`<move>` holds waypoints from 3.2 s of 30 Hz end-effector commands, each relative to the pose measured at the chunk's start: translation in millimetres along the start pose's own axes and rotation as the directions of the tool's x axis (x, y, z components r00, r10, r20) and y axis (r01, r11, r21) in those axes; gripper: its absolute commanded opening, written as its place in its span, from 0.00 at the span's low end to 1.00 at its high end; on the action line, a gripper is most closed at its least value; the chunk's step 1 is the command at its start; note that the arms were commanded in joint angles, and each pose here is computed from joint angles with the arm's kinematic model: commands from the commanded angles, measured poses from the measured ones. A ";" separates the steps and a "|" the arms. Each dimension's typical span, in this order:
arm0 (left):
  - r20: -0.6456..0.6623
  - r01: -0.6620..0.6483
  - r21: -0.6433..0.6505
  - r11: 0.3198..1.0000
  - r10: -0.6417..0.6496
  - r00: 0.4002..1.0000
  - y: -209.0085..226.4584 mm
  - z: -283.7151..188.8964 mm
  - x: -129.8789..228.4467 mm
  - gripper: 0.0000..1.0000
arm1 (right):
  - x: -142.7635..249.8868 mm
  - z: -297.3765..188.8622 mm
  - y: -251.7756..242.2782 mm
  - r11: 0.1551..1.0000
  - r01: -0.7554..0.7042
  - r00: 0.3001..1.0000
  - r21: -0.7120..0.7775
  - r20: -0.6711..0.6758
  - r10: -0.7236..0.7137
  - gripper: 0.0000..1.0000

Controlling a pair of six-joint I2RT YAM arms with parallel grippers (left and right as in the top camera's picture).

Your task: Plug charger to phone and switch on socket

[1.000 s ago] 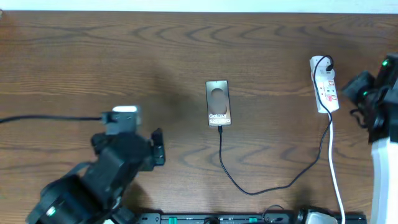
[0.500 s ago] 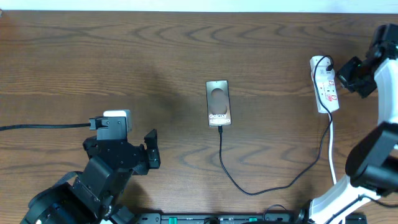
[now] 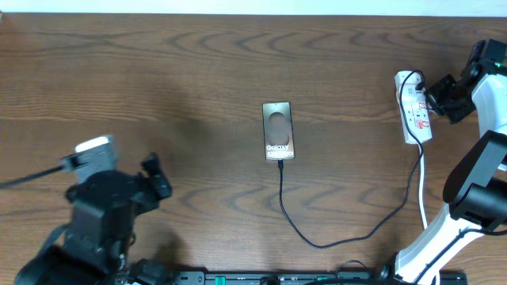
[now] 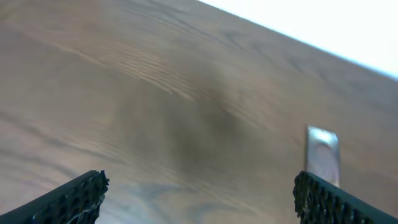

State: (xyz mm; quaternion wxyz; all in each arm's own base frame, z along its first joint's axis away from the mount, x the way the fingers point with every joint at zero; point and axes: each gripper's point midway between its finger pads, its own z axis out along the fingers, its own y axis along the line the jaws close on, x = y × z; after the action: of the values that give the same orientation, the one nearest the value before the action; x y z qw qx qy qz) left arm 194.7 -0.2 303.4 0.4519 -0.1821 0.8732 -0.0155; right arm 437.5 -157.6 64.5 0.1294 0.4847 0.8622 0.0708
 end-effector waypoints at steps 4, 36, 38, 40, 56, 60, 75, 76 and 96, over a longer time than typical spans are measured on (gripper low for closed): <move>0.179 0.157 0.007 0.988 -0.155 0.972 40.0 -42.9 -12.2 0.97 | -6.2 4.0 6.5 0.991 -0.133 0.991 -0.023 0.005 0.133 0.01; 0.392 0.296 0.063 0.953 -0.296 0.871 81.0 -101.2 -6.0 0.97 | 9.4 60.3 18.7 0.987 -0.155 0.986 -0.029 -0.065 0.153 0.01; 0.392 0.295 0.063 0.953 -0.296 0.871 81.0 -101.2 -6.0 0.97 | 13.6 64.2 20.3 0.989 -0.143 0.987 -0.034 -0.084 0.140 0.01; 0.392 0.295 0.063 0.953 -0.296 0.871 81.0 -101.2 -5.9 0.97 | 17.4 65.3 23.7 0.993 -0.112 0.990 -0.045 -0.096 0.108 0.01; 0.447 0.328 0.072 0.942 -0.325 0.833 96.0 -120.2 8.8 0.97 | -45.0 -128.2 -10.7 0.986 -0.010 0.900 0.165 0.432 -0.063 0.01; 0.487 0.363 0.050 0.931 -0.340 0.805 110.2 -133.7 29.2 0.97 | -49.0 -210.2 -14.5 0.994 -0.045 0.805 0.103 0.593 -0.025 0.01; 0.350 0.364 -0.142 0.921 -0.297 0.888 139.2 -129.0 107.6 0.97 | 98.7 -520.2 17.6 0.682 0.573 0.484 -0.455 0.859 0.166 0.10; 0.351 0.364 -0.142 0.921 -0.297 0.888 139.2 -129.0 107.4 0.97 | 107.2 -523.8 10.7 0.687 0.591 0.461 -0.423 0.876 0.143 0.11; 0.485 0.341 0.186 0.921 -0.388 0.784 79.7 -100.3 26.7 0.97 | 147.9 -525.9 5.5 0.632 0.695 0.421 -0.342 0.907 0.027 0.38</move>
State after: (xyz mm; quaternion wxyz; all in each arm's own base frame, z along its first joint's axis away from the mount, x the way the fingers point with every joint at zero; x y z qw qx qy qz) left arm 47.0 68.1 337.5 0.6733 -0.3537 0.6468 -0.0560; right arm 214.1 -29.1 546.2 0.7147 0.1750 0.6688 0.1058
